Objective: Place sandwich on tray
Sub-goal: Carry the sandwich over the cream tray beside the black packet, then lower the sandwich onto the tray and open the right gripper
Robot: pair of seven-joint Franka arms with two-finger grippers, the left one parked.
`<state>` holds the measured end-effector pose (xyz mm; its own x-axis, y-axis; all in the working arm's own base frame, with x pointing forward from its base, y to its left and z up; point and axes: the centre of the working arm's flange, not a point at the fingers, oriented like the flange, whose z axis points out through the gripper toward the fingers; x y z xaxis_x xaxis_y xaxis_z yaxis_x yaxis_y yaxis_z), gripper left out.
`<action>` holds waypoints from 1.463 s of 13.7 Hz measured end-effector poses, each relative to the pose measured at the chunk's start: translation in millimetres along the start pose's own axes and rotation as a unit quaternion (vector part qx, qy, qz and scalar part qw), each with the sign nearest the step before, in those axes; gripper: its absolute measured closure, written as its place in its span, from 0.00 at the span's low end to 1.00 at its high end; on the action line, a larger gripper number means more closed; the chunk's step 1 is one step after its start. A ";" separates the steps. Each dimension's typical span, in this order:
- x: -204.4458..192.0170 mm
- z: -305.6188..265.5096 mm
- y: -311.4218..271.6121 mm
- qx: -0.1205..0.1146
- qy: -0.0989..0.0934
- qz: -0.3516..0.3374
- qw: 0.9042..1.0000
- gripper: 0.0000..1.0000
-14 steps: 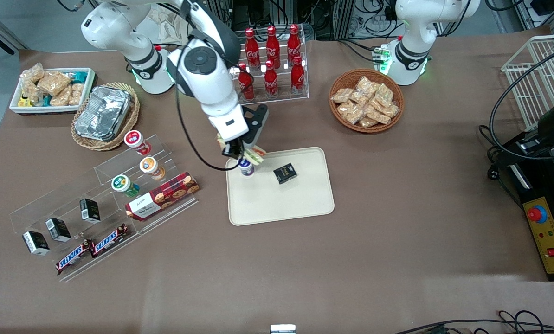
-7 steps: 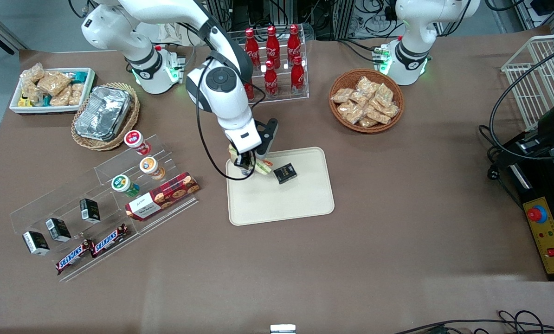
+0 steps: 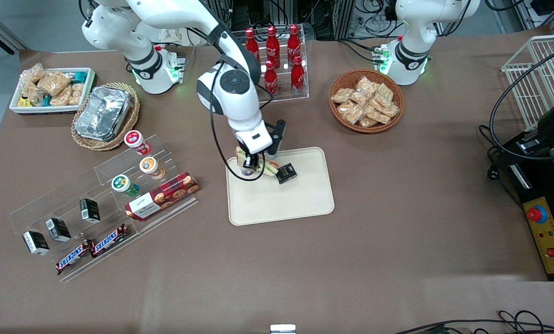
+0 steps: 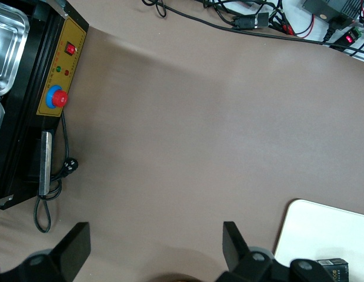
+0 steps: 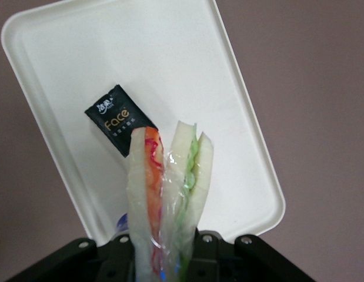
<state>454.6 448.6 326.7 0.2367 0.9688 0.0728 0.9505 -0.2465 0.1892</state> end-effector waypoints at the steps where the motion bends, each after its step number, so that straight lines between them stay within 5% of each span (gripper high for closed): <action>1: 3.6 3.6 -2.5 -0.006 -0.004 -0.010 1.000 0.78; 15: 55.7 86.3 -13.4 -0.054 0.038 -0.055 0.996 0.78; 20: 67.2 91.5 23.9 -0.080 0.048 -0.041 0.995 0.78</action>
<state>511.6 510.1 246.5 0.1315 0.9810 0.1429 0.9198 -0.1745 0.3516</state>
